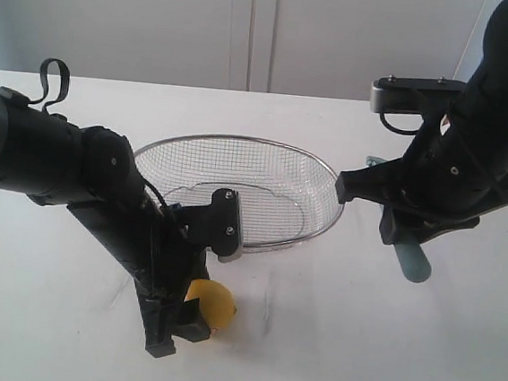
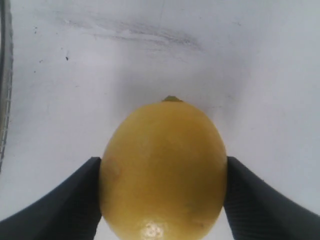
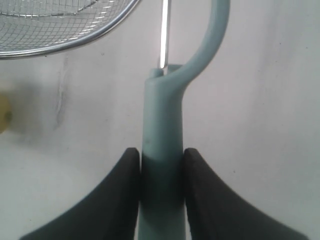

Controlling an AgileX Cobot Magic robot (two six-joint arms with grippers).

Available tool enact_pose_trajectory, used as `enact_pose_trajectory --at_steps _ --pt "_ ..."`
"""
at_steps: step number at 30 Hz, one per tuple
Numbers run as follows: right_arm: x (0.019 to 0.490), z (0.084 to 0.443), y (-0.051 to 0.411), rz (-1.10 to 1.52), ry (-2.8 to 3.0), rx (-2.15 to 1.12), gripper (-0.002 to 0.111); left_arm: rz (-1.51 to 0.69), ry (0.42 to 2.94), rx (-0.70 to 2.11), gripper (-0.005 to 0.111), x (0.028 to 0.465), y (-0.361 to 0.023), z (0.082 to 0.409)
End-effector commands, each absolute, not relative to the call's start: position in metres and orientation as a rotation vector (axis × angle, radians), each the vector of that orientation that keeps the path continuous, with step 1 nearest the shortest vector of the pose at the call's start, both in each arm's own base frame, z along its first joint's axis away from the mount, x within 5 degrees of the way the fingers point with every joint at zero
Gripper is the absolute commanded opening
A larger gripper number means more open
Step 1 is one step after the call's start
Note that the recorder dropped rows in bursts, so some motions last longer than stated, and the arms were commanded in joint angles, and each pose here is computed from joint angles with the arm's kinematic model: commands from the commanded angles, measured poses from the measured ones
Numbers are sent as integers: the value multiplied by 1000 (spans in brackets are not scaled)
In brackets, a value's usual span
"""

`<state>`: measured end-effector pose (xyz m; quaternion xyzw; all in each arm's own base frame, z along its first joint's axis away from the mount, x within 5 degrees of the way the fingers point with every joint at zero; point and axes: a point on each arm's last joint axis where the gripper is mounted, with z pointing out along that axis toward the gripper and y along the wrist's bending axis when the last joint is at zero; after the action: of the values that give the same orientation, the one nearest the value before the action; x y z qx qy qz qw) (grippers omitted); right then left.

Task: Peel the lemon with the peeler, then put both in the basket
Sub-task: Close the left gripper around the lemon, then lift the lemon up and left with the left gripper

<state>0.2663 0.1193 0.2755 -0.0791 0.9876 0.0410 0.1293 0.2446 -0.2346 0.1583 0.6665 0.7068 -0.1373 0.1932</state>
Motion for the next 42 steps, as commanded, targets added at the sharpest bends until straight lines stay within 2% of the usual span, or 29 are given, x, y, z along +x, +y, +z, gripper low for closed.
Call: enact_pose_trajectory --at_steps 1,3,25,31,42 --pt "266 277 117 124 2861 -214 0 -403 1988 1863 12 243 -237 160" --pt "267 277 117 130 2848 -213 0 -410 1991 1850 0 242 -236 165" --pt "269 278 119 152 2811 -257 0 -515 1911 1627 0 204 -212 273" --pt "269 278 120 154 2811 -301 0 -521 1891 1579 0 198 -207 287" --pt "268 278 120 151 2815 -322 0 -585 1925 1453 0 205 -198 295"
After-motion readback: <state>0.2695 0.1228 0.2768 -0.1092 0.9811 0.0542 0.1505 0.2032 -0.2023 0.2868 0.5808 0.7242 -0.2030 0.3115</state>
